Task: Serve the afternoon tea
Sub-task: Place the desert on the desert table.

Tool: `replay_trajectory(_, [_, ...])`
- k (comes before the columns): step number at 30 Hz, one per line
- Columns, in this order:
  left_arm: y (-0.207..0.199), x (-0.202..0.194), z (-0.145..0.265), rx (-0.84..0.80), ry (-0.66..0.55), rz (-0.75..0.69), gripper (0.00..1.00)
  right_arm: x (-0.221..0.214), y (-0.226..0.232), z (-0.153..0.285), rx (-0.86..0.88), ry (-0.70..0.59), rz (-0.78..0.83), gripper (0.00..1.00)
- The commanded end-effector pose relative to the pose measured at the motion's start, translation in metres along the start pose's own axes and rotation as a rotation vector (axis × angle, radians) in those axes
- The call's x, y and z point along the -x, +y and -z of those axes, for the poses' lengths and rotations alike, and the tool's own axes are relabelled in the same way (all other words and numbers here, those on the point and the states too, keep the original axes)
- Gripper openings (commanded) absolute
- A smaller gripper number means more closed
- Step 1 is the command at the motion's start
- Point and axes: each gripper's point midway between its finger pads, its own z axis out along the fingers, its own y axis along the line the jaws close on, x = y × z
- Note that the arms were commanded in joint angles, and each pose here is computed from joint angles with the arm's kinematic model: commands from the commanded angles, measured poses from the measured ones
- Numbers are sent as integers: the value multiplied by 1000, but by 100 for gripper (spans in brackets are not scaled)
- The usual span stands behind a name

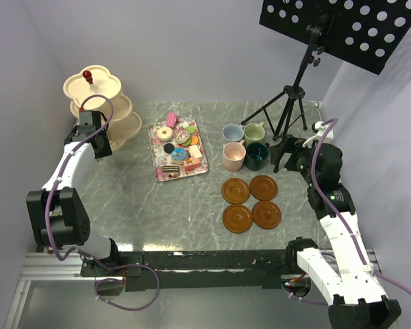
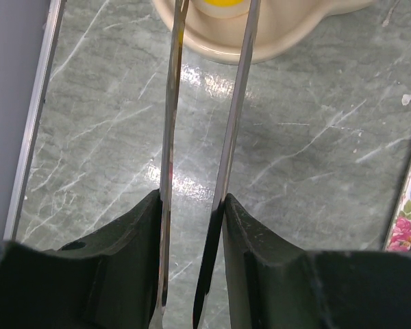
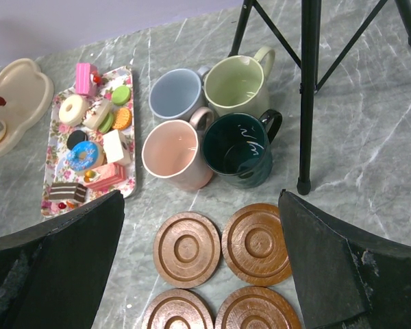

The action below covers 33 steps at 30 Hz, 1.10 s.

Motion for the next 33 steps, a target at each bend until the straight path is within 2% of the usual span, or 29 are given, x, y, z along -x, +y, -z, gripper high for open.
replay_trajectory(1, [-3, 28, 0, -13, -83, 5, 37, 16, 5, 5, 12, -50, 5, 100])
replay_trajectory(16, [-1, 23, 1, -5, -75, 19, 53, 15, 3, 1, 2, -39, 4, 100])
replay_trajectory(28, [11, 27, 30, 14, -148, 46, 49, 15, 5, -2, 9, -32, 2, 100])
replay_trajectory(33, [13, 14, 40, 0, -148, 45, 49, 13, 6, -4, 16, -25, -4, 100])
